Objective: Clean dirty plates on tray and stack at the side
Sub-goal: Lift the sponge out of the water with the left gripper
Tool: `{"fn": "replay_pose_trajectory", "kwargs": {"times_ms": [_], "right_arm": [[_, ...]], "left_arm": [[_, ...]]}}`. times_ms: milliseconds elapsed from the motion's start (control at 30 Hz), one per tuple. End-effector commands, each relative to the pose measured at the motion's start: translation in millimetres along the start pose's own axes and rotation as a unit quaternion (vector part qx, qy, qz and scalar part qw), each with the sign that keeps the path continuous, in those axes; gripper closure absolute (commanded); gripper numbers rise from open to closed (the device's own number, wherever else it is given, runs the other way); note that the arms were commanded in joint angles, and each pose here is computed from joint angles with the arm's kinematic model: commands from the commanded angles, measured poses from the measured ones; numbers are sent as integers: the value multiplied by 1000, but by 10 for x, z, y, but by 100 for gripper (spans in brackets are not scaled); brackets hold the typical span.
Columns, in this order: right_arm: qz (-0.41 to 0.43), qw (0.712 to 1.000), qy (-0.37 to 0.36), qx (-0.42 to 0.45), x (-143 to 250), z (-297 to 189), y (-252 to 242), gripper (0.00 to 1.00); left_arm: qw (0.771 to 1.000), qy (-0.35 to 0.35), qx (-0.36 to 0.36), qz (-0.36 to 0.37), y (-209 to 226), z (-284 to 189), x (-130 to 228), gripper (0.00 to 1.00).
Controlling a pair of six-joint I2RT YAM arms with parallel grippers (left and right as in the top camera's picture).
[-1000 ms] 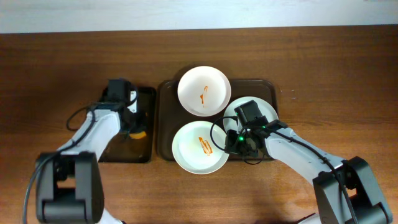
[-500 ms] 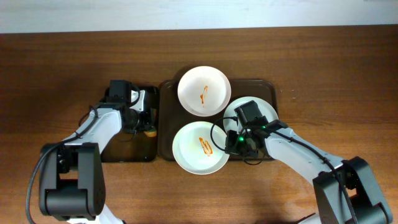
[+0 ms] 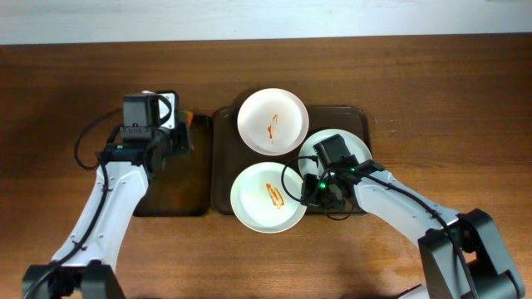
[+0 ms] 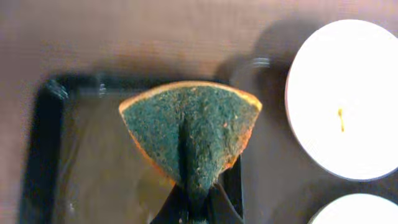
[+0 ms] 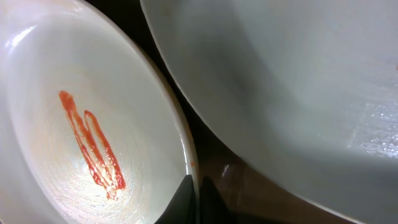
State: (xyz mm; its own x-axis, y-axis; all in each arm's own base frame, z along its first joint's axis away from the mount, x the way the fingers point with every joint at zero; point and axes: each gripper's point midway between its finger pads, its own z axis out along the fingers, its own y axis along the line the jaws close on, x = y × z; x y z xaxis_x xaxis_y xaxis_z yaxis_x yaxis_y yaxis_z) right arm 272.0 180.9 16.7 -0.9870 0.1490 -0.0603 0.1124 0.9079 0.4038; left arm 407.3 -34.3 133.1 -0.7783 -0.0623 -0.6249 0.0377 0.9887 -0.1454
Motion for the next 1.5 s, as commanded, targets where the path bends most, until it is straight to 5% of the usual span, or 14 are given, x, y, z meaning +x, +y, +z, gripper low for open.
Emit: {"fn": "replay_pose_trajectory", "kwargs": {"times_ms": [0,433,1200,1467], "right_arm": [[-2,1000,-1,2,-12,2,31,96],[-2,1000,-7,10,-33,2,3,96],[-2,1000,-11,15,-46,1,-15,95],[-2,1000,-10,15,-45,1,-15,96]], "left_arm": [[995,-86,-13,48,-5,-242,-448,100],[985,-163,-10,61,-53,-394,-810,100],[946,-316,-2,74,-234,-1589,-1253,100],[957,-280,-4,71,-209,-1480,-1107,100]]}}
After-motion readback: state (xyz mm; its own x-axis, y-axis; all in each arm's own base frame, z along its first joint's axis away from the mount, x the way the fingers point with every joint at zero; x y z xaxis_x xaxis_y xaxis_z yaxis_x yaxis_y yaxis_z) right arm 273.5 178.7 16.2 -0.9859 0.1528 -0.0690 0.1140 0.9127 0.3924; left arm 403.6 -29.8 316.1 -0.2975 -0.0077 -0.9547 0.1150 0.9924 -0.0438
